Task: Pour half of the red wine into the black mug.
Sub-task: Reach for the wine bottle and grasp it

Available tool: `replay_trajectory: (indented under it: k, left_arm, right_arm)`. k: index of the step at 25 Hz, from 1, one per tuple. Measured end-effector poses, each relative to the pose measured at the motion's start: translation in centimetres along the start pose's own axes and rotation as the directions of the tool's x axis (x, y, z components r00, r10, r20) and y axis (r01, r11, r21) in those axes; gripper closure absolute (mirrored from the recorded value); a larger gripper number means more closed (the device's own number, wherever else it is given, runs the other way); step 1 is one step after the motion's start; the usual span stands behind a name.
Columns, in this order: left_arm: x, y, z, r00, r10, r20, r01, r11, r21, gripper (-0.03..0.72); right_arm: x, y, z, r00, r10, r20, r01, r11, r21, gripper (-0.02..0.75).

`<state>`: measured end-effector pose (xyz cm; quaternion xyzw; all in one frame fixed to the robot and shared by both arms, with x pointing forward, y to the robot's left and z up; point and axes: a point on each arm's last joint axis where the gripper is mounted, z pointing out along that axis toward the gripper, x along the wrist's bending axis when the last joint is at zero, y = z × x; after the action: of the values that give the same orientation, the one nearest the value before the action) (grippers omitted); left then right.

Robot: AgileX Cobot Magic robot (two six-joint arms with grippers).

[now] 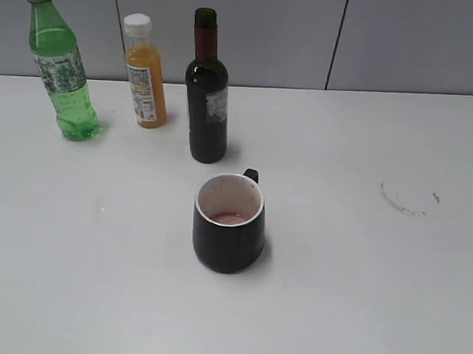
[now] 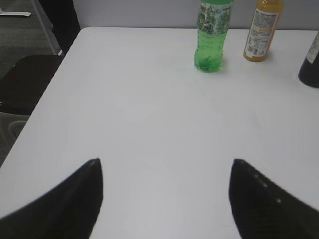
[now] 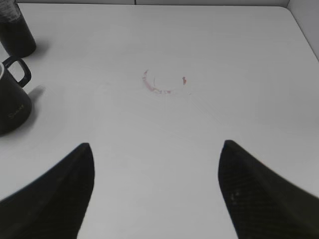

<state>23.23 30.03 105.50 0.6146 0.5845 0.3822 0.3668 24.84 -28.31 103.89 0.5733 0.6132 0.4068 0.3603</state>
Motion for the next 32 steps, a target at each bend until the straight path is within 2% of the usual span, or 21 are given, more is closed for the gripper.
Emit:
replay_trajectory:
  k: [4,32]
  left_arm:
    - [0.00,0.00,0.00,1.000,0.000,0.000,0.000,1.000,0.000,0.099]
    - [0.00,0.00,0.00,1.000,0.000,0.000,0.000,1.000,0.000,0.099]
  right_arm:
    - [-0.20,-0.04,0.00,1.000,0.000,0.022,0.000,1.000,0.004,0.160]
    - [-0.20,-0.04,0.00,0.999,0.031,0.021,-0.031,1.000,0.003,0.164]
